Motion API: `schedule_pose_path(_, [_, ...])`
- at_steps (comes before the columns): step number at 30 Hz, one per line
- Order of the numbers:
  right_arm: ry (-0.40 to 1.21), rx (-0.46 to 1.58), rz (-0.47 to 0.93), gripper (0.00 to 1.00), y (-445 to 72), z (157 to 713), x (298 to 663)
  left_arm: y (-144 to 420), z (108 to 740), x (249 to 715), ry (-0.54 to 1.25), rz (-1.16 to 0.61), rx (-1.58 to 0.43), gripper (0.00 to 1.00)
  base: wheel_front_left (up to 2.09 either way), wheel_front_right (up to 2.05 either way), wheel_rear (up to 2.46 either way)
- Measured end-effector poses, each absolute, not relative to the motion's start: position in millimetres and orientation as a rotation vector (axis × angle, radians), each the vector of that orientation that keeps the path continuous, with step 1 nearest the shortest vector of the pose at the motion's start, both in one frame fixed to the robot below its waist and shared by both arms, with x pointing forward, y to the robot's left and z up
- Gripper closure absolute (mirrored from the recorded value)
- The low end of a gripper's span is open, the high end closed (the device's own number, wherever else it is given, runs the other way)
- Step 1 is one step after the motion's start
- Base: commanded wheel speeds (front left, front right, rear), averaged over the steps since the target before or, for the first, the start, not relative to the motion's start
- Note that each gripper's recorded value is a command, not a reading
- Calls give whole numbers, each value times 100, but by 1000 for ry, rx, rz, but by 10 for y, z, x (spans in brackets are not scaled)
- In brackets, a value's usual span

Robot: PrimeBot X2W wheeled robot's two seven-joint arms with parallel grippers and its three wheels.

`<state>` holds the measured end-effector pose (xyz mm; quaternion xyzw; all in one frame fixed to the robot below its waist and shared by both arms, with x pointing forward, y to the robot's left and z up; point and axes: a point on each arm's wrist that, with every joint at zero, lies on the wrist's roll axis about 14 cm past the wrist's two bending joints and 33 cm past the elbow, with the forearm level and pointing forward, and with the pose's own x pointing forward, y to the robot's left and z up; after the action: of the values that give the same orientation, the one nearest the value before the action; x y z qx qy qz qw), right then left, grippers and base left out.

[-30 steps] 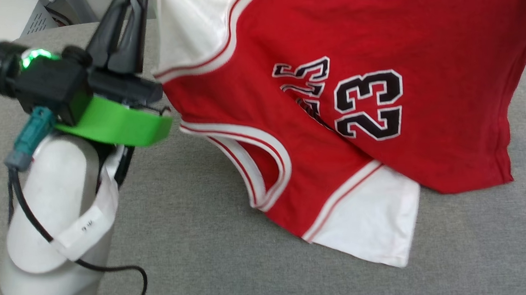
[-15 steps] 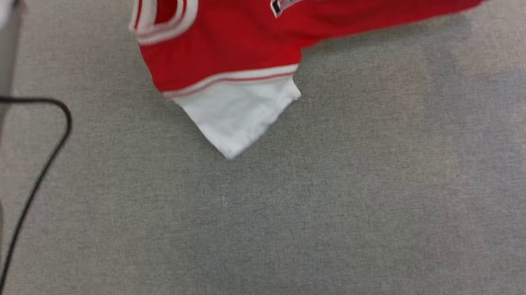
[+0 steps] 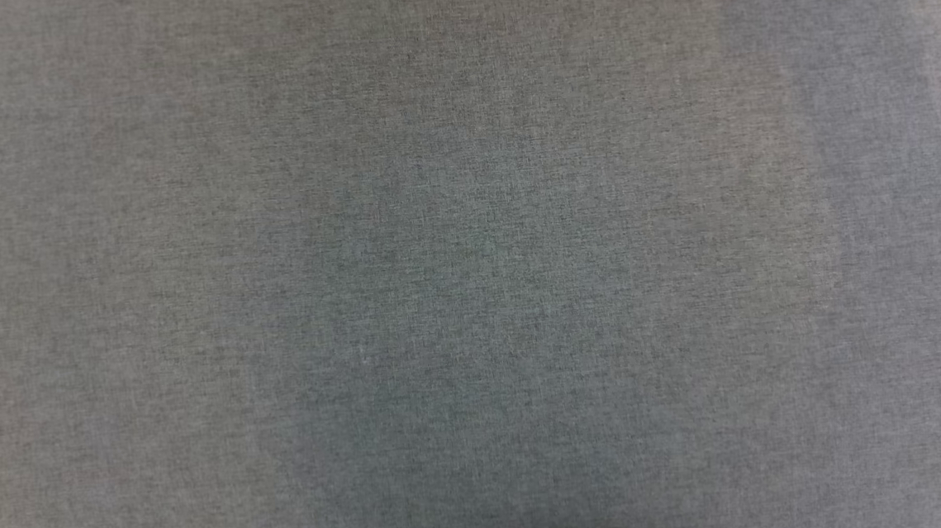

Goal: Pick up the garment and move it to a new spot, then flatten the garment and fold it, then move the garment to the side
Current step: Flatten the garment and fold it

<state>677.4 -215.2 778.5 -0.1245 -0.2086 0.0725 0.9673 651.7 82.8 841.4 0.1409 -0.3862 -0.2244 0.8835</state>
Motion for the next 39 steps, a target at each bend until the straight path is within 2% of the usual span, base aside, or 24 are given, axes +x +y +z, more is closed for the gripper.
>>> schedule_pose_path(9, [-269, -257, 193, 100, -2033, 6913, 7118, 864, 7680, 6947, -650, -480, 257, 100, 0, 0, 0])
schedule_pose_path(17, [-148, -214, 259, 100, -1896, 6244, 6995, 996, 7055, 6892, -502, -490, 184, 100, 0, 0, 0])
schedule_pose_path(28, [43, -155, 360, 100, -1753, 5467, 6306, 1175, 6169, 6209, -305, -491, 125, 100, 0, 0, 0])
schedule_pose_path(39, [230, -96, 436, 100, -1774, 4895, 5258, 1327, 5232, 4993, -52, -444, 29, 100, 0, 0, 0])
